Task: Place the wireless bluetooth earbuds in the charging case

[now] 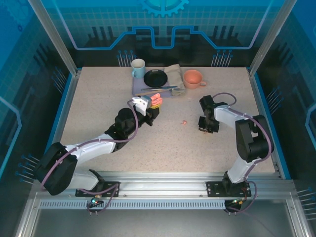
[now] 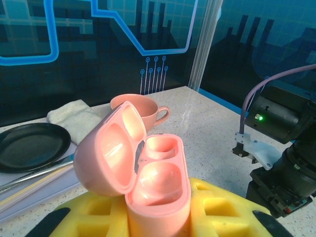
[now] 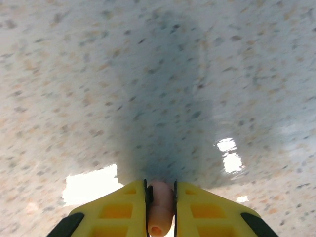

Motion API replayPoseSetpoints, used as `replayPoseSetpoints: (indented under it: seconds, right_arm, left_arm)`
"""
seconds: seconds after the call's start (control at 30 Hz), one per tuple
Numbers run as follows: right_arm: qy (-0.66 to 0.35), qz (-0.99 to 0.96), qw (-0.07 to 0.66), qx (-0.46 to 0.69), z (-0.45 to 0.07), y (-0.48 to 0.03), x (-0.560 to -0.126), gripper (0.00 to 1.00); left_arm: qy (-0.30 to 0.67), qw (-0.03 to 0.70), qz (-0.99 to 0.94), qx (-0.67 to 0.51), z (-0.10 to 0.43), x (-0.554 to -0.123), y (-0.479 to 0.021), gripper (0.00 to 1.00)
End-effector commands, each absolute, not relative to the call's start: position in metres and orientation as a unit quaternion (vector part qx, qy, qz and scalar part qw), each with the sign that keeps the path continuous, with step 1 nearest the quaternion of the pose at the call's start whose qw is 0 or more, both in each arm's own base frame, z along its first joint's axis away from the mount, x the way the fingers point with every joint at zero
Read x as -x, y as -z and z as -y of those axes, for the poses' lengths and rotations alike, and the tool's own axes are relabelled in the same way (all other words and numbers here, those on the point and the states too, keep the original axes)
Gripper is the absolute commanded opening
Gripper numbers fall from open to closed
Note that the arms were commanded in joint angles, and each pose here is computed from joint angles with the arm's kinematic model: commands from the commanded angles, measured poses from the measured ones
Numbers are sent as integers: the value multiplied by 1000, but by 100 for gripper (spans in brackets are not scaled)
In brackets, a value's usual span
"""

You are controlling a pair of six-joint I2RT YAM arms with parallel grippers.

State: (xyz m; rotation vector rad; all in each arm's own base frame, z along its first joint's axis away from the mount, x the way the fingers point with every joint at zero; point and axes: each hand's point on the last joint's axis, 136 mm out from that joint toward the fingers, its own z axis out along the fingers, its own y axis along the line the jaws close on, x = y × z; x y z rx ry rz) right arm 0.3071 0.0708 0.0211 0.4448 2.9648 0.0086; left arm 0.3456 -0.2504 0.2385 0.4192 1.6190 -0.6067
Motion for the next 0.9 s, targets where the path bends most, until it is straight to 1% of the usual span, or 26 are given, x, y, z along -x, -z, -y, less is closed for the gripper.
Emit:
replayPoseSetpoints:
  seconds: [0.0,0.07,0.17,0.23,0.33,0.43,0.5,0.57,0.63,0.73,0.87]
  right_arm:
    - [-72,-985,87,-134,-112,-40,-306,16]
    - [-98,-983,88,-128,-134,-46,-306,16]
    - [-176,-974,92,-111,-185,-53,-305,18]
    - [-224,-966,80,-97,-225,-53,-301,18]
    - [-263,-960,55,-83,-270,-45,-293,17]
    - [-268,-960,34,-67,-298,-32,-284,17]
    - [-256,-964,26,-63,-303,-22,-280,17]
    - [-237,-969,25,-69,-296,-12,-279,19]
    - [-209,-975,31,-68,-283,-7,-280,23]
    - [-164,-983,42,-65,-261,-6,-280,31]
    - [-114,-990,54,-67,-233,-9,-278,35]
  left_arm:
    - [255,650,-694,-174,242,-346,-255,0]
    - [253,651,-694,-173,240,-346,-256,0]
    - [249,652,-695,-172,237,-345,-257,0]
    - [248,654,-694,-171,236,-343,-260,0]
    - [244,654,-695,-172,233,-341,-261,0]
    - [241,655,-695,-173,230,-338,-263,0]
    - [239,656,-695,-171,228,-337,-264,0]
    - [239,657,-694,-171,227,-335,-265,0]
    - [239,658,-693,-170,224,-334,-267,0]
    - [239,659,-692,-169,223,-331,-267,0]
    - [238,661,-691,-169,221,-331,-269,0]
